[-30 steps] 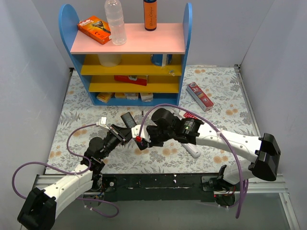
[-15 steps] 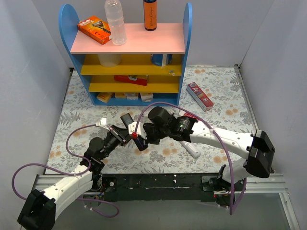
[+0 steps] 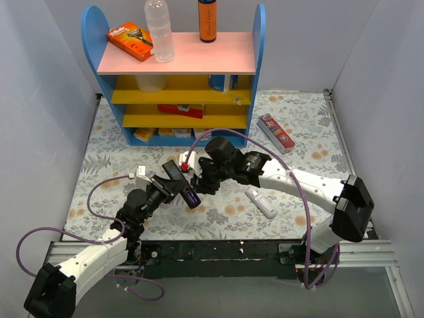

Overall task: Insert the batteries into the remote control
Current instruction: Load the battery into the remote control, then adjust the battery cover at the center of the board, then pick up the battery cover at the center of the board.

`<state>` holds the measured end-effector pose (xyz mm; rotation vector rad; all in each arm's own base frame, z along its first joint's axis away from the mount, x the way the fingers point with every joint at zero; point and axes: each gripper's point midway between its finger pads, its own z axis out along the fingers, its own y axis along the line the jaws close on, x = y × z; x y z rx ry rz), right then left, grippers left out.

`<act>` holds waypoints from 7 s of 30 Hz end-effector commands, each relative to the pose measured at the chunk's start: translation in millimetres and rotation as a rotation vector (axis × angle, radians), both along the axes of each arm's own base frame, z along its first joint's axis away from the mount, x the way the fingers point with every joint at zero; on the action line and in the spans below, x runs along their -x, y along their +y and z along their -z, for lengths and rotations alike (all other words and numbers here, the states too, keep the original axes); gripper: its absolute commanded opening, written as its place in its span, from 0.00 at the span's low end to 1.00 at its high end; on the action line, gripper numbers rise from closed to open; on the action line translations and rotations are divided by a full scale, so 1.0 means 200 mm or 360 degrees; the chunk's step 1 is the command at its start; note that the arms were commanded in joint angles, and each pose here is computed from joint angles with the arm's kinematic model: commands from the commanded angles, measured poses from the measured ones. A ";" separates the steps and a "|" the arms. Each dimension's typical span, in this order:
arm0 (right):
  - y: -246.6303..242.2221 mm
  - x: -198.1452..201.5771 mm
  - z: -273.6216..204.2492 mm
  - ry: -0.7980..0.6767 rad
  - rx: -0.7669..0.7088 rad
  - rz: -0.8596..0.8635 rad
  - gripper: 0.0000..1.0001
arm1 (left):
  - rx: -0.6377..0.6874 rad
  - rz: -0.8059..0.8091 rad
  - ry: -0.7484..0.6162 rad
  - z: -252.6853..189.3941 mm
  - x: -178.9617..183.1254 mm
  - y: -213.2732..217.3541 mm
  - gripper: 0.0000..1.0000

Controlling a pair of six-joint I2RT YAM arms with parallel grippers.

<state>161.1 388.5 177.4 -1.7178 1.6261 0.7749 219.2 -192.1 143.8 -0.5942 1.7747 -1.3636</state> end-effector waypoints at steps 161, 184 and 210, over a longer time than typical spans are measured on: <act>-0.67 -0.38 0.73 0.0210 0.0797 0.1339 0.01 | -0.0532 -0.0507 -0.0443 -0.50 -0.01 0.41 0.00; -0.74 -0.42 0.47 -0.0598 0.0813 0.1626 0.33 | -0.0580 -0.0594 -0.0461 -0.54 0.01 0.48 0.00; -0.52 -0.26 0.72 -0.0067 0.0635 0.1057 0.39 | -0.0562 -0.0383 -0.0465 -0.48 0.01 0.34 0.00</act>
